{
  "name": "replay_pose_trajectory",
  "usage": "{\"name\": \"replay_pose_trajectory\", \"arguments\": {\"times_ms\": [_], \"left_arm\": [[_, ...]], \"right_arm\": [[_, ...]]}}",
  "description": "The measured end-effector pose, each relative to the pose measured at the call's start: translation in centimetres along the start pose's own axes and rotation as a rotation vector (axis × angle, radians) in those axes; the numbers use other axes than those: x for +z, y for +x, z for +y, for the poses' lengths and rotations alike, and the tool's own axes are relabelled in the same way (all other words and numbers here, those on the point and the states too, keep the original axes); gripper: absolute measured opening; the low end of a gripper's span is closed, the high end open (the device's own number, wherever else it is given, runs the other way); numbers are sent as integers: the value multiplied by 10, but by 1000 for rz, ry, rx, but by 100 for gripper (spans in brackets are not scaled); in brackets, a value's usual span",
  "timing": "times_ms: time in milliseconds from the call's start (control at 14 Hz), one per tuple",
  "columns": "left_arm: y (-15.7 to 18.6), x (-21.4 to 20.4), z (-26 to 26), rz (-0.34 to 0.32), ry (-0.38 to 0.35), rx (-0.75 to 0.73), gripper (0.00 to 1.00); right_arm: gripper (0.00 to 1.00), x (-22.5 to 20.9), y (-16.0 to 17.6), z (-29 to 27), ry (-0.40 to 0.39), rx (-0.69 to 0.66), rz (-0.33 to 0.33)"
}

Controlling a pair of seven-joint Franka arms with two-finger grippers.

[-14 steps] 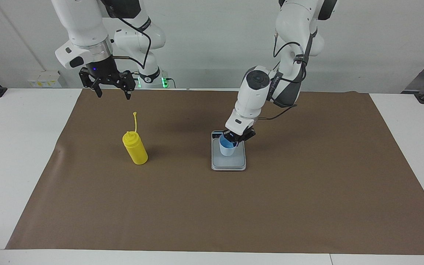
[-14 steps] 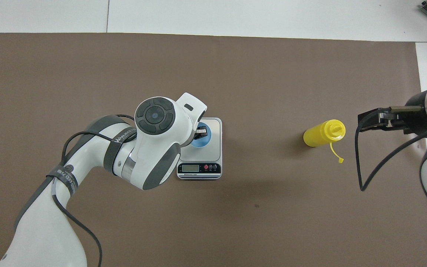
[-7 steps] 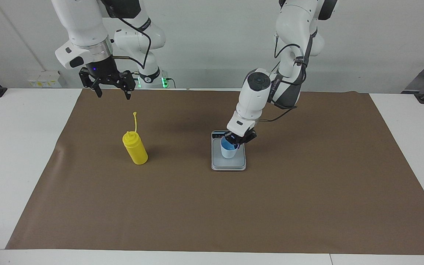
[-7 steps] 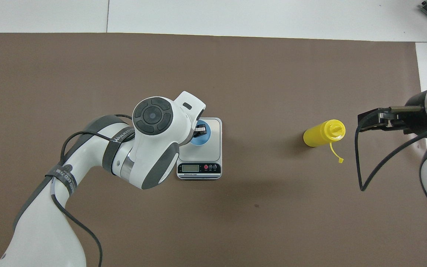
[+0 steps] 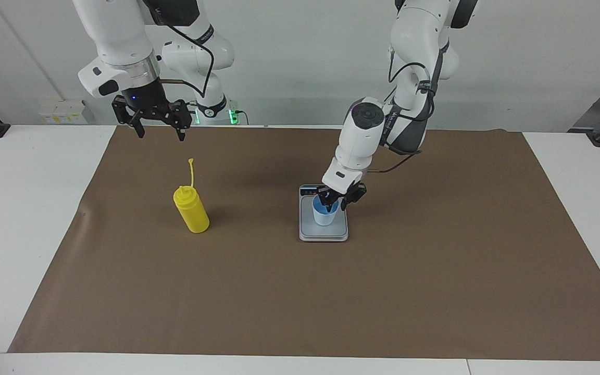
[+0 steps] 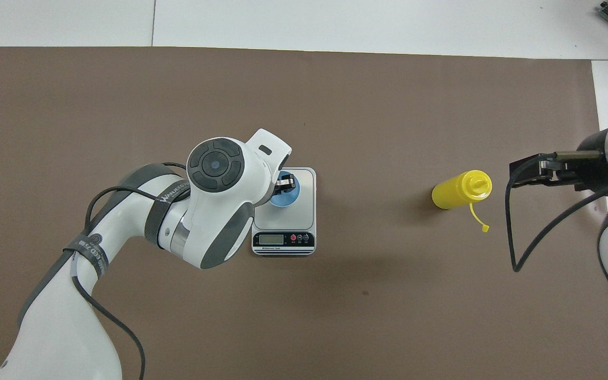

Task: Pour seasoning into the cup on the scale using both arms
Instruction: 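Release the cup on the scale and withdraw the left gripper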

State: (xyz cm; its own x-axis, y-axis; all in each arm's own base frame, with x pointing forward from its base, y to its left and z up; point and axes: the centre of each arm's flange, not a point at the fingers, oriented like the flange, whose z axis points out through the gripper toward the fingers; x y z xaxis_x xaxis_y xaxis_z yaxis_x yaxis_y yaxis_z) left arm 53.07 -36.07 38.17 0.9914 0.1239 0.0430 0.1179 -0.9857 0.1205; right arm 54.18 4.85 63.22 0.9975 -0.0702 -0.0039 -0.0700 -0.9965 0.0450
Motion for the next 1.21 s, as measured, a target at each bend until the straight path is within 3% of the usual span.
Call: {"name": "replay_pose_trajectory", "arguments": {"times_ms": [214, 286, 500, 929, 1214], "left_arm": [[29, -38, -34, 37, 21, -26, 93], [40, -60, -55, 41, 32, -19, 100], [59, -114, -119, 25, 59, 45, 100], [71, -182, -237, -32, 91, 254, 100], [59, -230, -263, -40, 94, 277, 100]], "right_arm": [[100, 0, 0, 0, 0, 0, 0], [100, 0, 0, 0, 0, 0, 0], [100, 0, 0, 0, 0, 0, 0], [100, 0, 0, 0, 0, 0, 0], [100, 0, 0, 0, 0, 0, 0]]}}
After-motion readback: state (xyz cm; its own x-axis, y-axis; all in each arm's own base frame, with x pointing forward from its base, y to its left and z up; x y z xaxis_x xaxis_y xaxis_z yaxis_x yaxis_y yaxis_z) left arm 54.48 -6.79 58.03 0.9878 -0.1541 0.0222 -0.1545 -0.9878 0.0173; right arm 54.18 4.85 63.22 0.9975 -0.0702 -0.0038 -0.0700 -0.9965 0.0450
